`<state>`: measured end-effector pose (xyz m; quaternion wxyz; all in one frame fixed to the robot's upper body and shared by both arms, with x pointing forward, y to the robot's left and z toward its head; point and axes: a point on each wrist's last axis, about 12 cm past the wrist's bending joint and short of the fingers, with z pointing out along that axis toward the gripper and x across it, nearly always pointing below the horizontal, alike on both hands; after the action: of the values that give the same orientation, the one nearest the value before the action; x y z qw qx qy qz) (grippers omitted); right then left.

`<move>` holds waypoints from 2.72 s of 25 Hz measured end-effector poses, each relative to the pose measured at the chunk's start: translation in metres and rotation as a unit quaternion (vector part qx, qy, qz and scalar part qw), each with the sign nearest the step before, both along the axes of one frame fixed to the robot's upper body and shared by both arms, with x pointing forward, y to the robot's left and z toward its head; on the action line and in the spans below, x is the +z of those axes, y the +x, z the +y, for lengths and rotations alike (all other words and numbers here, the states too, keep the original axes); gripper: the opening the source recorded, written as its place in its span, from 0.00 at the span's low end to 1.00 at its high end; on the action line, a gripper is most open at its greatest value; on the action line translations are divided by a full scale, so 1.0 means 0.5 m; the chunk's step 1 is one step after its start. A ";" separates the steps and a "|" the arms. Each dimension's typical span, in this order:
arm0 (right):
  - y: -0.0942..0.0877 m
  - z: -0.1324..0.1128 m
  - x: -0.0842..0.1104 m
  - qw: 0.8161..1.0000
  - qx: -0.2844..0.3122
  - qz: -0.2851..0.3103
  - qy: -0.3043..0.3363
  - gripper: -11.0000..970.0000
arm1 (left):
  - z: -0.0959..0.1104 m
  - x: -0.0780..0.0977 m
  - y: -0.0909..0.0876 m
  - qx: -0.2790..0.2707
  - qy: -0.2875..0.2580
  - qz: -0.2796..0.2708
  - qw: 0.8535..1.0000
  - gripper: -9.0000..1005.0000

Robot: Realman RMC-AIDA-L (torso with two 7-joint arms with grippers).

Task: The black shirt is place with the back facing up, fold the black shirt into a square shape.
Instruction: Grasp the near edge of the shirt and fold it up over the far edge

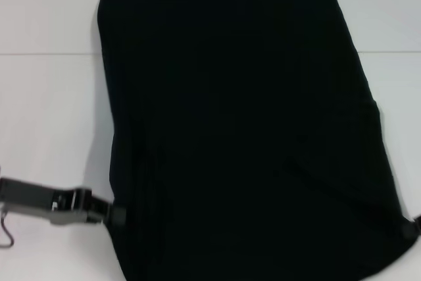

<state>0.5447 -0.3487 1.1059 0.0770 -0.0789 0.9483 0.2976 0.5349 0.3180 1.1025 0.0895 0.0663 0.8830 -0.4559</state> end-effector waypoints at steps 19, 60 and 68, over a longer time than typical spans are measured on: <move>-0.086 -0.031 0.000 0.997 -0.019 0.022 0.067 0.07 | -0.004 0.002 -0.025 -0.035 0.003 0.036 0.999 0.07; 0.310 0.192 0.035 0.905 -0.202 -0.357 -0.110 0.07 | -0.177 0.012 0.302 0.257 0.234 -0.267 0.899 0.07; 0.319 0.187 0.042 0.893 -0.213 -0.376 -0.128 0.07 | -0.189 0.024 0.313 0.270 0.239 -0.291 0.886 0.07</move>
<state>0.7039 -0.2554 1.1269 0.4781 0.0099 0.8728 0.0979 0.6915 0.2237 1.1145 0.4437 -0.0256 0.8833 -0.1492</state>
